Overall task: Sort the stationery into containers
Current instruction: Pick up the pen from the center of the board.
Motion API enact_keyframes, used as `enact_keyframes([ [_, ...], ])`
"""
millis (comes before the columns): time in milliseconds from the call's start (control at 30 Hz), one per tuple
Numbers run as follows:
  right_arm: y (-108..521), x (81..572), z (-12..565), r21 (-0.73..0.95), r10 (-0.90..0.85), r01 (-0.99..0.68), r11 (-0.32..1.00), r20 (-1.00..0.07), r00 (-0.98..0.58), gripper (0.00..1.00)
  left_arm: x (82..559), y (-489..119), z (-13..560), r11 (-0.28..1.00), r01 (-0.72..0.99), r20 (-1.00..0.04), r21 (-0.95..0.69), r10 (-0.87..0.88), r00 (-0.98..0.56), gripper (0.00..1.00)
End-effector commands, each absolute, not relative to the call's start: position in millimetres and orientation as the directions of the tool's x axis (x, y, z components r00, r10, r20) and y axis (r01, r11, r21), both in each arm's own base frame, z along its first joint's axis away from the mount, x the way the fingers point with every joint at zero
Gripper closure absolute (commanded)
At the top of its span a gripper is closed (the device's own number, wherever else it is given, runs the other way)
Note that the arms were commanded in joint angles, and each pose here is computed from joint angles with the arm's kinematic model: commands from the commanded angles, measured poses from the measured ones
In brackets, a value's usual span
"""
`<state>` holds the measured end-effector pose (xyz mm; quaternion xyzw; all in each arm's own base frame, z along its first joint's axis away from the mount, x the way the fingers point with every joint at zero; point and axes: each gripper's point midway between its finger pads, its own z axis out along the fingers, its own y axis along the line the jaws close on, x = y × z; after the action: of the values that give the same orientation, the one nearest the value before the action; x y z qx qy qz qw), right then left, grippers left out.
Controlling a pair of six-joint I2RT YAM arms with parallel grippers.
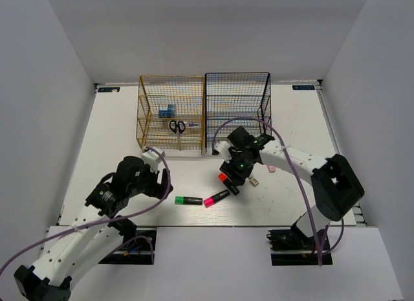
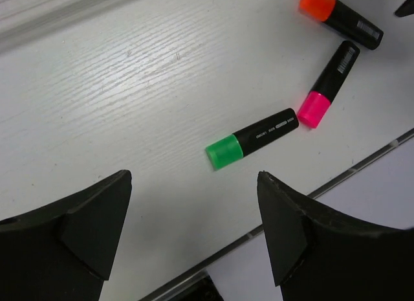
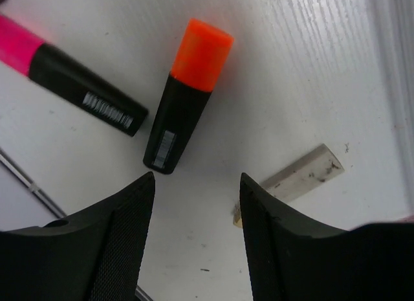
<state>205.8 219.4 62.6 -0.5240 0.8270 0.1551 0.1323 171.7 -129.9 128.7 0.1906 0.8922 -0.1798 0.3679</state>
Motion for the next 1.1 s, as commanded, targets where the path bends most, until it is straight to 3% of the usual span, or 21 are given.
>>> enact_keyframes([
  [0,227,230,52,-0.002,-0.803,-0.87,0.493,-0.387,-0.454,0.42,171,-136,130,0.834,0.518,-0.774,-0.187,0.2,-0.601,0.13],
  [167,245,228,37,-0.012,-0.822,-0.879,0.476,-0.36,-0.44,0.4,175,-139,134,0.829,0.525,-0.807,-0.194,0.17,-0.566,0.13],
  [800,286,227,42,0.021,-0.747,-0.845,0.534,-0.457,-0.483,0.4,171,-142,129,0.818,0.533,-0.799,-0.215,0.167,-0.578,0.13],
  [1067,270,220,12,-0.009,-0.749,-0.808,0.589,-0.383,-0.541,0.47,171,-141,129,0.819,0.533,-0.803,-0.213,0.165,-0.573,0.13],
])
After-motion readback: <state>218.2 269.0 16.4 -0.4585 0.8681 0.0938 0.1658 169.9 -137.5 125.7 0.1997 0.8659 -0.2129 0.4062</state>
